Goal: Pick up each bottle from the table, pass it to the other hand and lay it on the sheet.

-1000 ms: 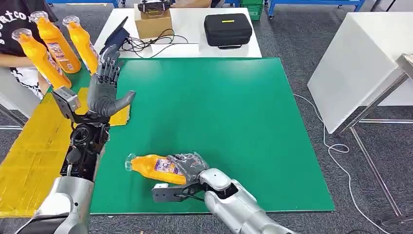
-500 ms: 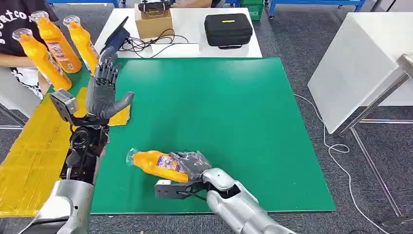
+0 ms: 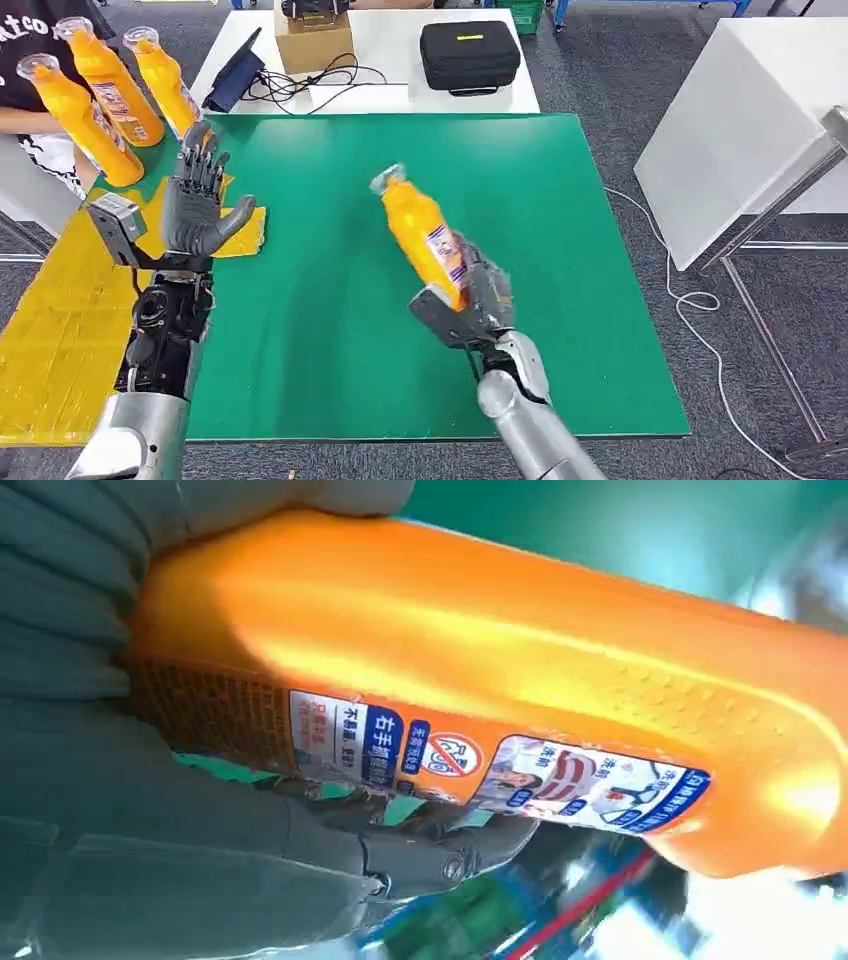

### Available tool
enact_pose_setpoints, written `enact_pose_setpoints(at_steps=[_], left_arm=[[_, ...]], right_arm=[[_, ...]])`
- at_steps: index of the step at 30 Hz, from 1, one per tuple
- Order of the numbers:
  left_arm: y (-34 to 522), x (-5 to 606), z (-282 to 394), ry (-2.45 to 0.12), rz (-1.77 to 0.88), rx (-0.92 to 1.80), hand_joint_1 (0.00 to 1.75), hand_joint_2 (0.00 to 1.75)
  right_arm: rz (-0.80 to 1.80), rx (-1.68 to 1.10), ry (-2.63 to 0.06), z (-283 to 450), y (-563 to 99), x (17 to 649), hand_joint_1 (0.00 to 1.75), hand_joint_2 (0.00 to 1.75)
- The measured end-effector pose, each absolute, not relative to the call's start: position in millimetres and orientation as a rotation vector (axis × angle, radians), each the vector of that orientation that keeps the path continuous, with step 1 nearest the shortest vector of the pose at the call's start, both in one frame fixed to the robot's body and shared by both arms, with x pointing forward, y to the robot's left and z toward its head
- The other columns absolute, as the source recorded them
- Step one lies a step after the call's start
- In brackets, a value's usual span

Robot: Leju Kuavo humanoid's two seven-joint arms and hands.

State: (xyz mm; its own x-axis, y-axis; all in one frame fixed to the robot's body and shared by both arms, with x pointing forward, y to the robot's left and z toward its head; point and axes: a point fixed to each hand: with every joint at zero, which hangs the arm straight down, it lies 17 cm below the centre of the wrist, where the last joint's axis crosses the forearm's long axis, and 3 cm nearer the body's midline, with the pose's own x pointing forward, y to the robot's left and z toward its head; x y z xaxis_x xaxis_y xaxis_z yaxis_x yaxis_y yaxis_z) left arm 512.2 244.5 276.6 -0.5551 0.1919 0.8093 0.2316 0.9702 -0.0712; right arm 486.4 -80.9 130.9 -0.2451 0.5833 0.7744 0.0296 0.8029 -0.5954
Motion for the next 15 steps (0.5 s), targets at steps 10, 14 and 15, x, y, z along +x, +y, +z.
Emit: enact_pose_setpoints(at_steps=[10,14,15], left_arm=[[244.9,534.3,246.5,-1.934,0.092,-0.375,0.00,1.75],[237.2,538.3,236.4,-1.890,0.126,-0.421,0.00,1.75],[234.1,538.1,234.4,-1.880,0.126,-0.441,0.00,1.75]], right_arm=[[0.315,-0.680,-1.953,185.0,-146.5,480.5,1.75,1.75],[0.329,-0.719,-1.993,193.9,-145.6,477.9,1.75,1.75],[0.340,-0.730,-2.010,197.7,-144.1,476.9,1.75,1.75]])
